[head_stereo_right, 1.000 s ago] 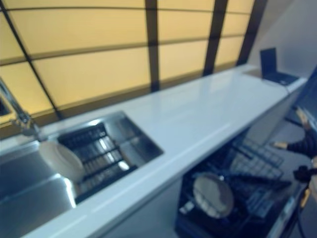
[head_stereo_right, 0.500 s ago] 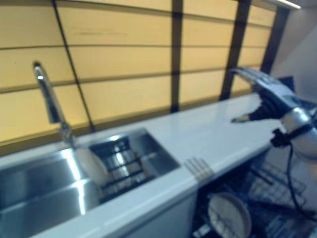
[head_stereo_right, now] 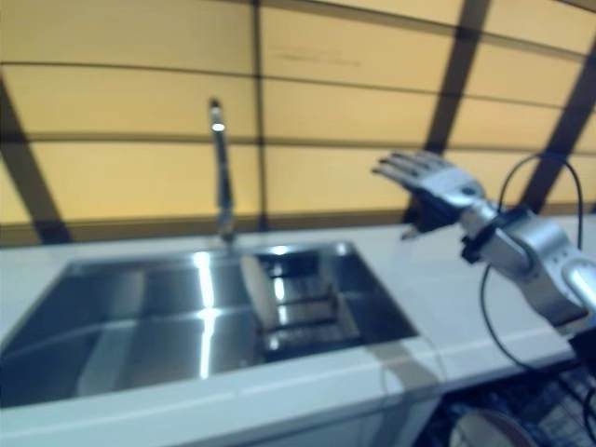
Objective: Take plates into dishwasher
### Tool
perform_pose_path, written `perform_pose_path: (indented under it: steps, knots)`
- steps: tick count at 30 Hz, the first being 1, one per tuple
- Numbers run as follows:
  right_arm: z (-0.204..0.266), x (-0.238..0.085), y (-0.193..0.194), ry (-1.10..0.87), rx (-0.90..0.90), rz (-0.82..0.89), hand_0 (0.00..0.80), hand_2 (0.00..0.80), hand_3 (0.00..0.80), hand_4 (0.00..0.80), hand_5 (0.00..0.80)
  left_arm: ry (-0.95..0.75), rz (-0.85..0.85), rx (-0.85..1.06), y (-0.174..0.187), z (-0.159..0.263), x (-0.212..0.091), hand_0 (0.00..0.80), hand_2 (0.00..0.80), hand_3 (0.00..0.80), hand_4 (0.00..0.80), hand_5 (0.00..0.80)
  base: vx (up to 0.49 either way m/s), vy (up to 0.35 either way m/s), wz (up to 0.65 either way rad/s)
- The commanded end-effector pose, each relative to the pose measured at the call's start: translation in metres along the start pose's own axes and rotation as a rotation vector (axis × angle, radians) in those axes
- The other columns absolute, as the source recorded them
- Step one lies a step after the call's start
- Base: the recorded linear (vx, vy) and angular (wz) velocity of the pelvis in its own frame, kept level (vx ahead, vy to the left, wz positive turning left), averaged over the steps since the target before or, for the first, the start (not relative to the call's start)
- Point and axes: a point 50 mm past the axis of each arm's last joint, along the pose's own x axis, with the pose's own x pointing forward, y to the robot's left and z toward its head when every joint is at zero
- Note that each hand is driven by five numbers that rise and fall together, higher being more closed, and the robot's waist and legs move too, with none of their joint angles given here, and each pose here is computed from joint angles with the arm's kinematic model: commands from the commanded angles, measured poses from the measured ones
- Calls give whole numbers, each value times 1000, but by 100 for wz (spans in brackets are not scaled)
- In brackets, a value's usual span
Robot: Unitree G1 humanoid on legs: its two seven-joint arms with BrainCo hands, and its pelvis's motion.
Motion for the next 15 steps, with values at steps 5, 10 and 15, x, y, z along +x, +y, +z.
perform_pose_path:
  steps: [5, 10, 15]
  knots:
    - [3, 17, -40, -105, -191, -165, 0, 0, 0, 0, 0, -44, 50, 52, 27, 20, -1, 0, 0, 0, 0, 0, 66, 23, 40]
    - [-5, 16, -46, -116, -236, -177, 0, 0, 0, 0, 0, -56, 64, 65, 31, 25, 0, 0, 0, 0, 0, 0, 102, -141, 55]
    - [-16, 9, -38, -74, -231, -166, 0, 0, 0, 0, 0, -54, 75, 60, 35, 28, -1, 0, 0, 0, 0, 0, 99, -189, 82]
